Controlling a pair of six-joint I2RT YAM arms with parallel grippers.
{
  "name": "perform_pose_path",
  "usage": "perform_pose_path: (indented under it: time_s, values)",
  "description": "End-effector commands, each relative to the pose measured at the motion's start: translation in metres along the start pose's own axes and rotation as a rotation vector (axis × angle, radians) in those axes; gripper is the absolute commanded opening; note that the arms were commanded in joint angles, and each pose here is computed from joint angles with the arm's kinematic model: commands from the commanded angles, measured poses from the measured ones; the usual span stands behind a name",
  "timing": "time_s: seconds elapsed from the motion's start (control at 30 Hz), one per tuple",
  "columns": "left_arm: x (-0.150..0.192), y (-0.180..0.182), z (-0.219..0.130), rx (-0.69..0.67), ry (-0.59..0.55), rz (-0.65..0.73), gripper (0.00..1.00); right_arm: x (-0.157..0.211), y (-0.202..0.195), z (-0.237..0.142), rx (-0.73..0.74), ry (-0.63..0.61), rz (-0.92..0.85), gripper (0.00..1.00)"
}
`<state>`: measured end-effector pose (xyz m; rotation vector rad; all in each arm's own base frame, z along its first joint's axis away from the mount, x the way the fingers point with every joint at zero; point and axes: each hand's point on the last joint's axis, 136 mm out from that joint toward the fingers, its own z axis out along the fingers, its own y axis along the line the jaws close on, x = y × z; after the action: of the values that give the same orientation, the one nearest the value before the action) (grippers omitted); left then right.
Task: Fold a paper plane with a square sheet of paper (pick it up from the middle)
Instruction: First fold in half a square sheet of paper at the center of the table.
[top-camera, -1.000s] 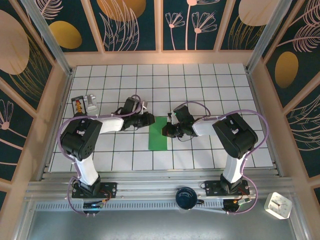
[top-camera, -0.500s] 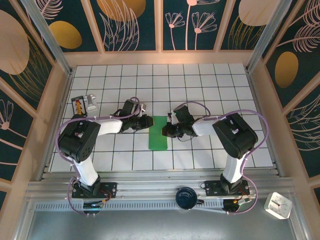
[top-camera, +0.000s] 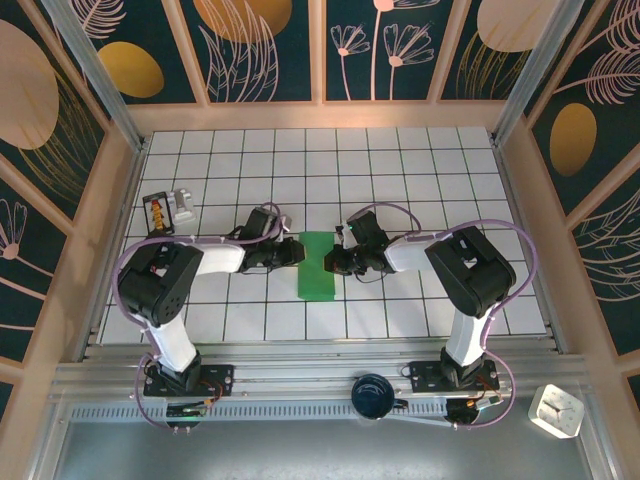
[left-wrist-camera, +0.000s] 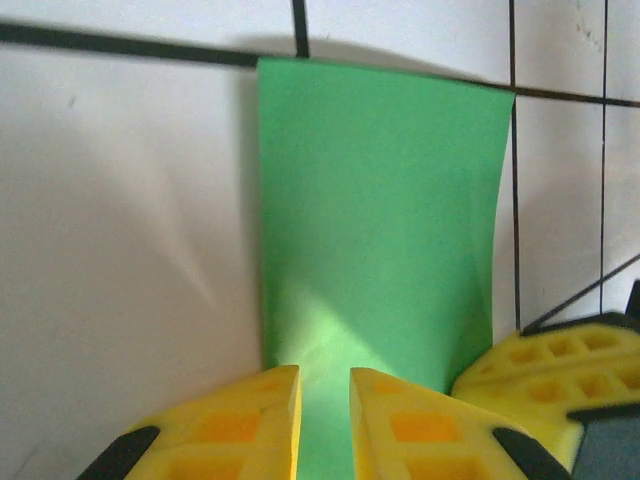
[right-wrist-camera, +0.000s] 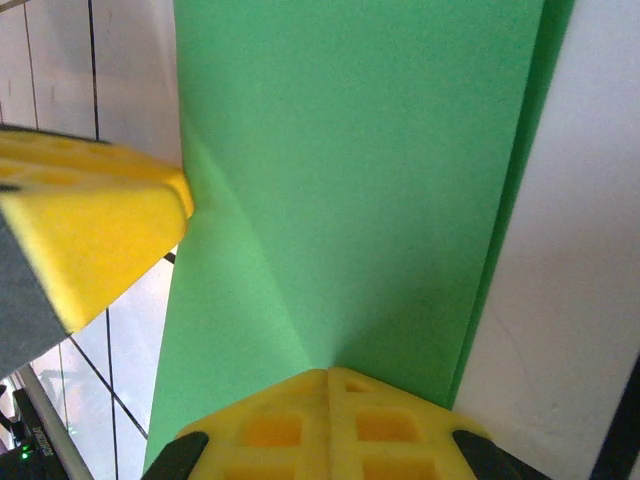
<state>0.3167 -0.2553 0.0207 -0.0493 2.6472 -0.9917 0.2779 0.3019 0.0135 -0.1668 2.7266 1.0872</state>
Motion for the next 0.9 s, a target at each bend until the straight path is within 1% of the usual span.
perform_pose_path:
  time_s: [0.0, 0.07, 0.13, 0.23, 0.3, 0.37, 0.57, 0.7, 0.8, 0.87]
  values:
    - [0.013, -0.016, -0.007, 0.077, 0.027, -0.018, 0.22, 0.044, -0.087, -0.001, 0.321, 0.087, 0.096, 0.0]
    - [0.026, -0.021, -0.006, 0.108, 0.058, -0.03, 0.22, 0.044, -0.088, -0.001, 0.322, 0.086, 0.096, 0.0]
    - [0.033, -0.016, -0.003, 0.105, 0.072, -0.046, 0.22, 0.044, -0.087, -0.001, 0.322, 0.085, 0.097, 0.0]
    - [0.038, 0.008, 0.002, 0.006, 0.075, -0.053, 0.21, 0.045, -0.088, 0.0, 0.321, 0.088, 0.098, 0.0]
    - [0.037, 0.021, 0.001, -0.057, 0.057, -0.05, 0.2, 0.046, -0.088, 0.0, 0.322, 0.09, 0.096, 0.0]
    - [0.034, 0.022, -0.005, -0.075, 0.037, -0.043, 0.19, 0.045, -0.089, -0.001, 0.326, 0.089, 0.096, 0.0]
    - [0.032, -0.016, -0.025, 0.055, 0.005, -0.003, 0.21, 0.044, -0.088, -0.002, 0.327, 0.083, 0.095, 0.0]
    - [0.039, -0.041, -0.028, 0.162, 0.024, 0.01, 0.25, 0.046, -0.088, -0.002, 0.327, 0.086, 0.097, 0.0]
    - [0.047, -0.042, -0.018, 0.18, 0.067, 0.002, 0.26, 0.046, -0.089, -0.001, 0.327, 0.086, 0.098, 0.0]
    - [0.051, -0.034, -0.012, 0.156, 0.085, -0.003, 0.26, 0.047, -0.089, 0.0, 0.325, 0.089, 0.098, 0.0]
